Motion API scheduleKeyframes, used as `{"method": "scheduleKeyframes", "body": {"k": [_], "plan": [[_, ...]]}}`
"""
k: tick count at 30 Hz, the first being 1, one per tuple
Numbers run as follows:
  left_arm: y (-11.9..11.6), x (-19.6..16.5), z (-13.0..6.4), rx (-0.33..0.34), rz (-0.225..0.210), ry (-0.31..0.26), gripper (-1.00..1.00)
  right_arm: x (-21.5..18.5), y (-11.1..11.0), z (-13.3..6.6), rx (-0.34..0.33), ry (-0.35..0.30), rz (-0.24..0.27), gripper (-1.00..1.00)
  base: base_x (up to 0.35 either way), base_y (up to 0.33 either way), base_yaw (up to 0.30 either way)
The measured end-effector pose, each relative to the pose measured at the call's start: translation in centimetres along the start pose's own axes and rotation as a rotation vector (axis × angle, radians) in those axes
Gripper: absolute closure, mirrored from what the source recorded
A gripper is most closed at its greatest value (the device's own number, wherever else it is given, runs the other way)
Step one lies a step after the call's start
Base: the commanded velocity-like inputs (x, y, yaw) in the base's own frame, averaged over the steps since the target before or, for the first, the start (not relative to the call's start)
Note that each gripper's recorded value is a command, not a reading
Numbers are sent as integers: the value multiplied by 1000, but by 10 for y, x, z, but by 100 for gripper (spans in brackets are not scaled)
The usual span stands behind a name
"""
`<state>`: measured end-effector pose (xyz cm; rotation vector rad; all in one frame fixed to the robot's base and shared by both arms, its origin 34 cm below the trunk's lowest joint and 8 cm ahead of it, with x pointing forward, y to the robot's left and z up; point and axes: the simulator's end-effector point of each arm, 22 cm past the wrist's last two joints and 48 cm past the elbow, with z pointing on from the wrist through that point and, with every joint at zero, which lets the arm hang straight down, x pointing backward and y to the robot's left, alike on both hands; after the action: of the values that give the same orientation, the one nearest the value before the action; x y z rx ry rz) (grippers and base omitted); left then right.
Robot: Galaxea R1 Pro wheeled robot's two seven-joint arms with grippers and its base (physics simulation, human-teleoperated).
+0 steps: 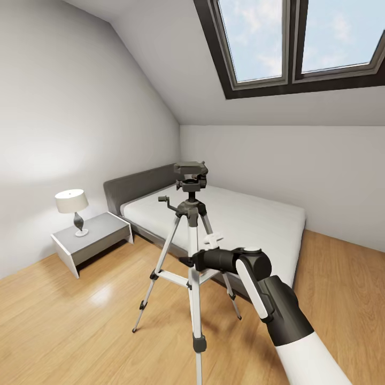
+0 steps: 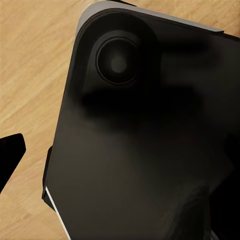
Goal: Attach the digital camera to the camera tripod in the bedroom.
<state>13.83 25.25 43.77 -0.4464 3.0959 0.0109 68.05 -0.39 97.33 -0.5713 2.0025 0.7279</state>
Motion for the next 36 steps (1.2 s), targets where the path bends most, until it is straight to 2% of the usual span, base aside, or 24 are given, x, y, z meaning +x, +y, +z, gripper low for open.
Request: {"method": "scheduleKeyframes", "body": {"k": [9, 12, 17, 21, 31, 36], "plan": [[0, 0, 0, 0, 0, 0, -100, -7, -5, 0, 20, -33, -14, -100, 0, 0, 0], [0, -1, 0, 0, 0, -3, -100, -22, 1, -2, 26, -72, -29, -100, 0, 0, 0], [0, -1, 0, 0, 0, -3, -100, -36, -3, -9, 57, -121, -53, -100, 0, 0, 0], [0, -1, 0, 1, 0, -3, -100, -23, -6, -5, 48, -78, -35, -100, 0, 0, 0], [0, -1, 0, 1, 0, -3, -100, -8, -16, -3, 97, -17, -15, -100, 0, 0, 0], [0, -1, 0, 1, 0, -3, -100, -7, -20, -2, 119, -15, -12, -100, 0, 0, 0]]}}
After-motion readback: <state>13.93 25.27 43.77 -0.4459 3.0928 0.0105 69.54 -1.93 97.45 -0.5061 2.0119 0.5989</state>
